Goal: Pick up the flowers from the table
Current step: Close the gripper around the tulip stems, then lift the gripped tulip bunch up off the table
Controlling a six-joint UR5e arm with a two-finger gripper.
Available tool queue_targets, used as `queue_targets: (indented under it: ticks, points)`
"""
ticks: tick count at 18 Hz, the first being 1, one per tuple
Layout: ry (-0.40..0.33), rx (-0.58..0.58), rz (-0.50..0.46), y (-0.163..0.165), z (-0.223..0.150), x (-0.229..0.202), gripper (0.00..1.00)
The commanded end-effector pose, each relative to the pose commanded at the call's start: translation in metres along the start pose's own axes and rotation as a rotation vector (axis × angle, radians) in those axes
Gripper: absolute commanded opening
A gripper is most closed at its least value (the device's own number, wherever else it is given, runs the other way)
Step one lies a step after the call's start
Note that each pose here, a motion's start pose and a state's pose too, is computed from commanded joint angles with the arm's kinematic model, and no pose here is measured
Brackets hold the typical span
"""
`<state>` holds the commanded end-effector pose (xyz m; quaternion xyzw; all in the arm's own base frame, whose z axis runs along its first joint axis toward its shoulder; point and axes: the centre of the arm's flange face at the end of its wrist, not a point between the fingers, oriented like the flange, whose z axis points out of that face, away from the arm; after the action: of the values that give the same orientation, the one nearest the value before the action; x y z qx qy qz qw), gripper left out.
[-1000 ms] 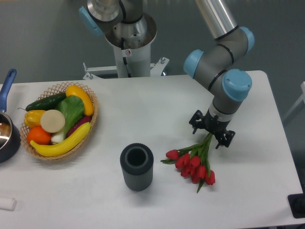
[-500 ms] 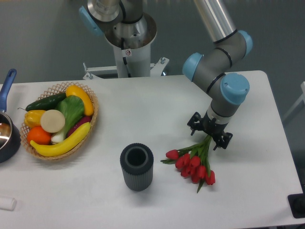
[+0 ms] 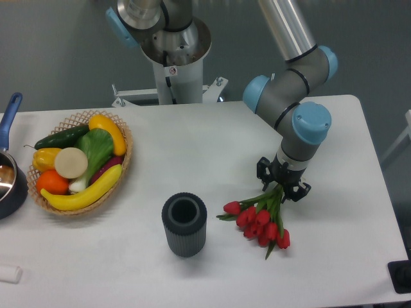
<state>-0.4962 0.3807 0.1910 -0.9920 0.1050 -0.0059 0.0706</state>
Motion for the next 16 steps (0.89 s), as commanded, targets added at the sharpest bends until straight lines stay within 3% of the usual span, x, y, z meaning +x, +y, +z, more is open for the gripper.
queue_targets:
  ticks: [1, 4, 10, 14, 16]
  points:
    - [-0.007, 0.003, 0.0, -0.001, -0.004, -0.002, 0.38]
    - [-0.012, 0.004, -0.003, -0.001, -0.007, -0.003, 0.3]
    - [-0.015, 0.003, -0.01, 0.0, -0.008, -0.004, 0.2]
    - [-0.027, 0.007, -0.015, -0.001, -0.014, -0.006, 0.21]
    - [-0.066, 0.02, -0.007, -0.006, -0.037, -0.009, 0.22]
